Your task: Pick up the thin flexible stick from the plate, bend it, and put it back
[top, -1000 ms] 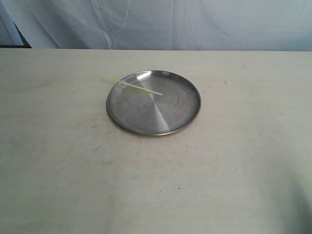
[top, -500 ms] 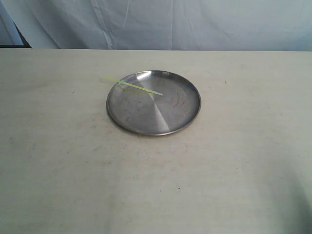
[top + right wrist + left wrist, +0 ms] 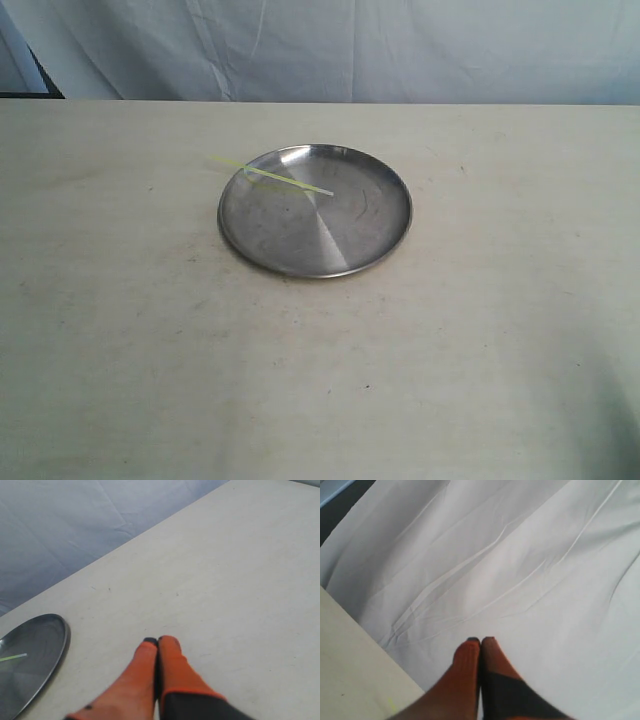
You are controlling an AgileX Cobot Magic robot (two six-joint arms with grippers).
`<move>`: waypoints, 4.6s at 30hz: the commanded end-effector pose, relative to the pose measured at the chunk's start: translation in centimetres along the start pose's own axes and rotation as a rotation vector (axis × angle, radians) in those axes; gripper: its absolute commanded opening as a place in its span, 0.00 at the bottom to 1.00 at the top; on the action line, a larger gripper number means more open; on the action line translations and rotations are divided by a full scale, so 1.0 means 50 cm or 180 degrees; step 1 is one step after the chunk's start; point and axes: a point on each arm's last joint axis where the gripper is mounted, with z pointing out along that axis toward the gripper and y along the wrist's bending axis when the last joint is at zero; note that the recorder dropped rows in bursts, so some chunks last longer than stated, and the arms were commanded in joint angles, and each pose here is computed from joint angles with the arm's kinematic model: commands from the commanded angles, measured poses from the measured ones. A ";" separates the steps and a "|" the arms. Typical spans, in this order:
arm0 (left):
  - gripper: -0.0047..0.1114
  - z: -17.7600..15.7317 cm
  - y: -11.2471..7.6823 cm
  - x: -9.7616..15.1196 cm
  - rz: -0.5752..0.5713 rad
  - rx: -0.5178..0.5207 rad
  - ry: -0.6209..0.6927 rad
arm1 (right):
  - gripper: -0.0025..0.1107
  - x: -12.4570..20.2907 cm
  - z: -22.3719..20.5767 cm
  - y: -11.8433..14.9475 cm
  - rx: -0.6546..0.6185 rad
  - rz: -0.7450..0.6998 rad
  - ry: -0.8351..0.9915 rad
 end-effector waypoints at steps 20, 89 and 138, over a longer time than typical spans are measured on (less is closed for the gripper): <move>0.11 0.545 0.060 0.069 0.0426 -0.1637 0.2079 | 0.02 0.003 0.000 0.001 -0.0060 -0.0053 0.0014; 0.54 0.747 0.285 0.455 -0.0747 -0.1822 0.2976 | 0.02 0.003 0.000 0.000 -0.0050 -0.0053 0.0023; 0.04 0.756 0.027 0.338 0.0041 -0.0419 0.3484 | 0.02 0.003 0.000 0.001 -0.0059 -0.0053 0.0016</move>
